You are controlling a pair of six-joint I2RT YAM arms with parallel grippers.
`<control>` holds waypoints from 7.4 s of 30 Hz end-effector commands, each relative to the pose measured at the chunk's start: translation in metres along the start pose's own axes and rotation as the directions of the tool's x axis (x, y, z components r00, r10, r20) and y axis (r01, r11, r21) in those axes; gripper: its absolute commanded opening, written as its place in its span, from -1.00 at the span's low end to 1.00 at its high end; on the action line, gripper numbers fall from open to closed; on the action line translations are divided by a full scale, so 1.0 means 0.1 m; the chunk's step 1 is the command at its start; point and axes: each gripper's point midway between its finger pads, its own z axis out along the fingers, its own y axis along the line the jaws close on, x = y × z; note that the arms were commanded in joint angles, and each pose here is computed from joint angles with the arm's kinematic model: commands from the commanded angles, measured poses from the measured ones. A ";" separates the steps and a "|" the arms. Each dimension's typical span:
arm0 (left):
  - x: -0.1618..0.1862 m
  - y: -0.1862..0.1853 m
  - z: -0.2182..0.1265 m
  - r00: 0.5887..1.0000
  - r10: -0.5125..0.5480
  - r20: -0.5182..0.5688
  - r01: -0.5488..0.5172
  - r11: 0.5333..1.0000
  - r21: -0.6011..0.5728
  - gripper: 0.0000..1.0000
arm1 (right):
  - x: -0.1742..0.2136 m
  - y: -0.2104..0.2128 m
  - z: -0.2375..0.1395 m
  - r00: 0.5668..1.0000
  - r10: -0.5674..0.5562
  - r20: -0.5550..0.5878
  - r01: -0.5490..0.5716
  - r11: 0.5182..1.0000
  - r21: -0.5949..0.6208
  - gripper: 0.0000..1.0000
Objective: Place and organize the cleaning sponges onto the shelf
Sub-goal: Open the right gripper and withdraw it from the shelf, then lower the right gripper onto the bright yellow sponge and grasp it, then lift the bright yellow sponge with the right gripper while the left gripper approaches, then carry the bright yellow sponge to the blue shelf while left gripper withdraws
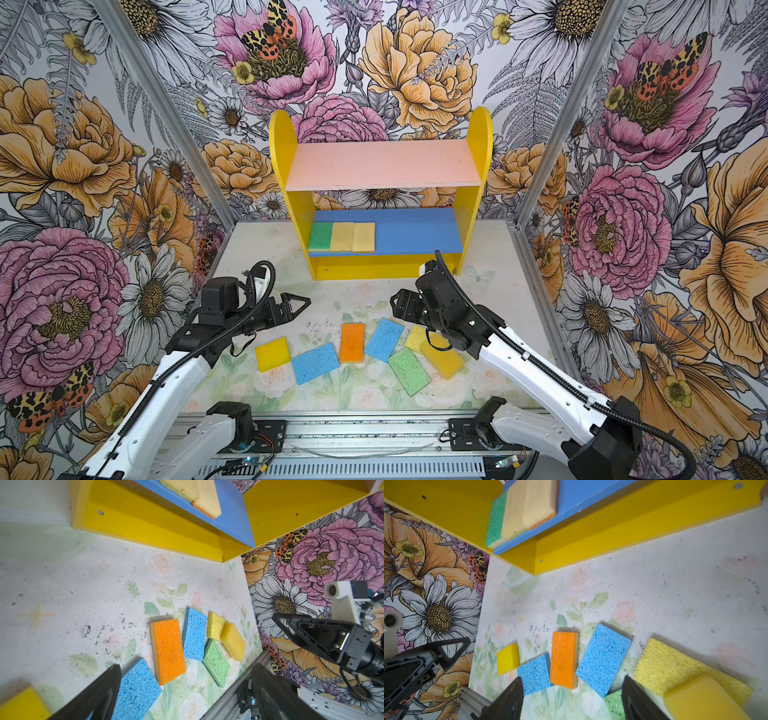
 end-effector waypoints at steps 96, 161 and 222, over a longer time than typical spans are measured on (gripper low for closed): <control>0.15 -0.42 0.31 0.999 -0.029 -0.015 0.031 0.989 0.141 0.98 | -0.08 -0.25 0.71 0.937 -0.072 -0.341 0.125 0.983 0.137 0.15; -0.09 -0.95 0.25 0.974 -0.223 -0.029 0.201 0.804 0.559 -0.34 | 0.08 1.34 0.40 0.941 -0.222 -0.256 0.083 0.884 -0.461 0.13; -0.33 0.41 -0.44 0.976 -0.079 0.203 0.111 0.983 -0.147 0.98 | -1.78 0.11 1.15 0.996 0.071 0.055 -0.065 0.992 -0.112 -0.96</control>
